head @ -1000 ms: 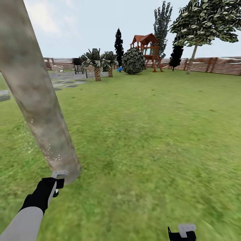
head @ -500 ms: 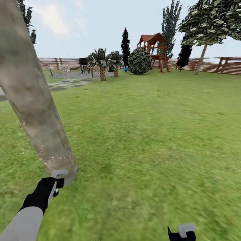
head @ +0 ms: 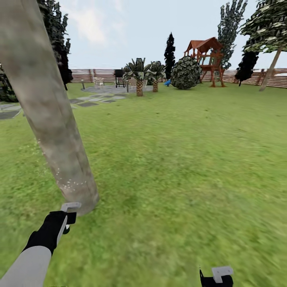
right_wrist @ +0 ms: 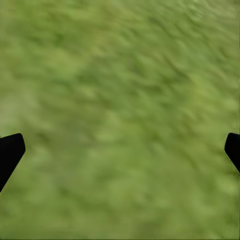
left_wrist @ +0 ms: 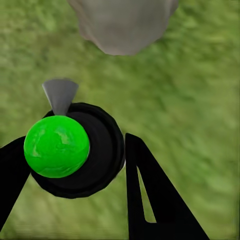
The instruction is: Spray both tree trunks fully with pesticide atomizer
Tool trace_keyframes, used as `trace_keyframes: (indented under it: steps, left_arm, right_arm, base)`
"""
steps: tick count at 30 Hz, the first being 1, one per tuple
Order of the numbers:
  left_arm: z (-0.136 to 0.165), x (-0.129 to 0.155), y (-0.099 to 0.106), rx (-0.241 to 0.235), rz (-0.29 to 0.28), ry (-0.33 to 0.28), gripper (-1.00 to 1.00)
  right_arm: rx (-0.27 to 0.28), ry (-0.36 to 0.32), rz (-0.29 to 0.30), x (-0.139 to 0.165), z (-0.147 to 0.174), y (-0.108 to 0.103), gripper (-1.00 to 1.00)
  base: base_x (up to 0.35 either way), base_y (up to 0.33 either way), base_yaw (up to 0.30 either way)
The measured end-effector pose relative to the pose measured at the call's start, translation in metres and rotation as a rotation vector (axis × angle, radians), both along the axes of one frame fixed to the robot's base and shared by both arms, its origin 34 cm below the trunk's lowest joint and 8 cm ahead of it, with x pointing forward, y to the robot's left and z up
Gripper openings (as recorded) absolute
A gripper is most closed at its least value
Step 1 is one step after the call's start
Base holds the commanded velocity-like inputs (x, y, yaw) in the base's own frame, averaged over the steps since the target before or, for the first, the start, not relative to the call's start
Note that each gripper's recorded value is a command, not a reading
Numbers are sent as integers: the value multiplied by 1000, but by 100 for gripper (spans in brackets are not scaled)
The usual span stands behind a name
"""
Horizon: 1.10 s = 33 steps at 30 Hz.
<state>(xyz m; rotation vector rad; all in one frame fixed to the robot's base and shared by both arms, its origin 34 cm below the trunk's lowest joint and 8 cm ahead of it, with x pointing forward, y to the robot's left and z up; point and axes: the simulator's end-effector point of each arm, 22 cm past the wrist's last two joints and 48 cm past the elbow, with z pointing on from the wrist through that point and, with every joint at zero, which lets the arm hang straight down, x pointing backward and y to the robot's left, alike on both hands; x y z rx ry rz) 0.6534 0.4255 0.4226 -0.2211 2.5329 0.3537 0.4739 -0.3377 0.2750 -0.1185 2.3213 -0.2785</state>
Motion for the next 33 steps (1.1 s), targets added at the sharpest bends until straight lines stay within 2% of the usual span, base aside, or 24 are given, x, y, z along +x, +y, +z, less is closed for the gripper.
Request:
trace_keyframes:
  steps: [4,16,23,29,33]
  left_arm:
    - [0,0,0,0,0,0,-100]
    - [0,0,0,-1,0,0,-100]
    - [-1,0,0,-2,0,2,-100]
    - [-1,-1,0,-2,0,2,-100]
    - [0,0,0,-2,1,-1,-100]
  right_arm:
    - [0,0,0,0,0,0,100]
    - [0,0,0,0,0,0,100]
    - [0,0,0,0,0,0,100]
    - [0,0,0,0,0,0,100]
    - [0,0,0,0,0,0,100]
  base:
    - [148,-269,223]
    - [150,-268,21]
    - [151,-268,245]
    - [154,-265,35]
    - [140,-265,211]
